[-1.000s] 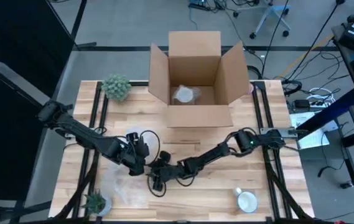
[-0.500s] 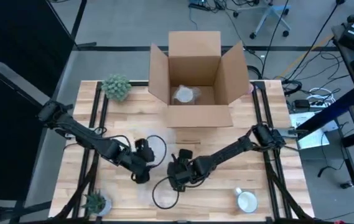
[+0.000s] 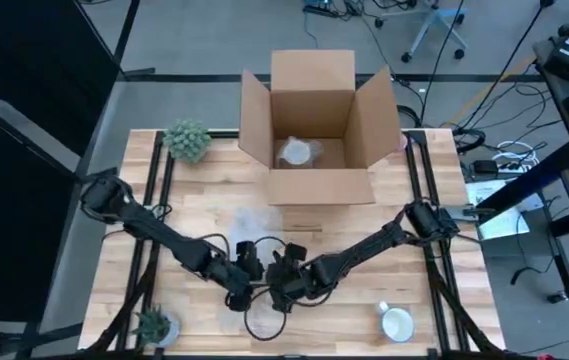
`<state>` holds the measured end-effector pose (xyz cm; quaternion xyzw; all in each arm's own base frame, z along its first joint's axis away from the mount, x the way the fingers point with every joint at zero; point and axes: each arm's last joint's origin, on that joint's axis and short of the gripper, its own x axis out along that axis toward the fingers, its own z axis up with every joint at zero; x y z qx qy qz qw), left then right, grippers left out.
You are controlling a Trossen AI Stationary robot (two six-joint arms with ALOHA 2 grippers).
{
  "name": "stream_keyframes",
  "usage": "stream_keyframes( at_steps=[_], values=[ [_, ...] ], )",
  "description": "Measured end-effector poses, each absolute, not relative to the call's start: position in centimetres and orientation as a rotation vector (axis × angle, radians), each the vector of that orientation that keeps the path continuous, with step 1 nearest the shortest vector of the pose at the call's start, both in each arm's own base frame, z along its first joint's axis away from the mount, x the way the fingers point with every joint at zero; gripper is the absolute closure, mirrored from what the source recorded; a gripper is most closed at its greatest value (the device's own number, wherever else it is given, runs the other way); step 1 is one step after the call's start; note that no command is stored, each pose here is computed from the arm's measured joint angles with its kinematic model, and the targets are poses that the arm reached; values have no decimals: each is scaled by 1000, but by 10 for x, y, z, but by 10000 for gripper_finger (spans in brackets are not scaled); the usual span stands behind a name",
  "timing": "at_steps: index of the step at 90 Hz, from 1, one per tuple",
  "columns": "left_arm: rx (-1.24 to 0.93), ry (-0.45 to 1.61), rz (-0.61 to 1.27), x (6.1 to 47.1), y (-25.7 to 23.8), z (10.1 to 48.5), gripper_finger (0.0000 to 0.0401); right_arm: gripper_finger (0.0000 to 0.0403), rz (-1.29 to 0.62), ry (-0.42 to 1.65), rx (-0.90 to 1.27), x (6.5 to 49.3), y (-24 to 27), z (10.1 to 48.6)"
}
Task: Wrap mug
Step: Prepare the bubble wrap
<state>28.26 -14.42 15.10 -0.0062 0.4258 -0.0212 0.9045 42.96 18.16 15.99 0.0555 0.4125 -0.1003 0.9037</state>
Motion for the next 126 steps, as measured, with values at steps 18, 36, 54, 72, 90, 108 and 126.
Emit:
stream_keyframes(
  at_steps=[18,36,54,72,90,108,126],
  values=[
    [25,921,-3,280,-142,144,221,216,-180,788,127,442,190,133],
    [39,934,78,278,-136,144,221,216,-197,873,123,439,192,112],
    [62,1042,195,269,-125,138,221,216,-177,949,104,427,202,110],
    [55,1147,324,257,-115,136,221,216,-188,1059,91,408,215,110],
    [56,1255,440,240,-107,140,221,216,-213,1166,76,382,227,124],
    [32,1282,499,228,-102,153,221,216,-282,1234,83,360,233,139],
    [-5,1166,529,223,-96,176,221,216,-318,1294,66,338,245,146]
  ],
)
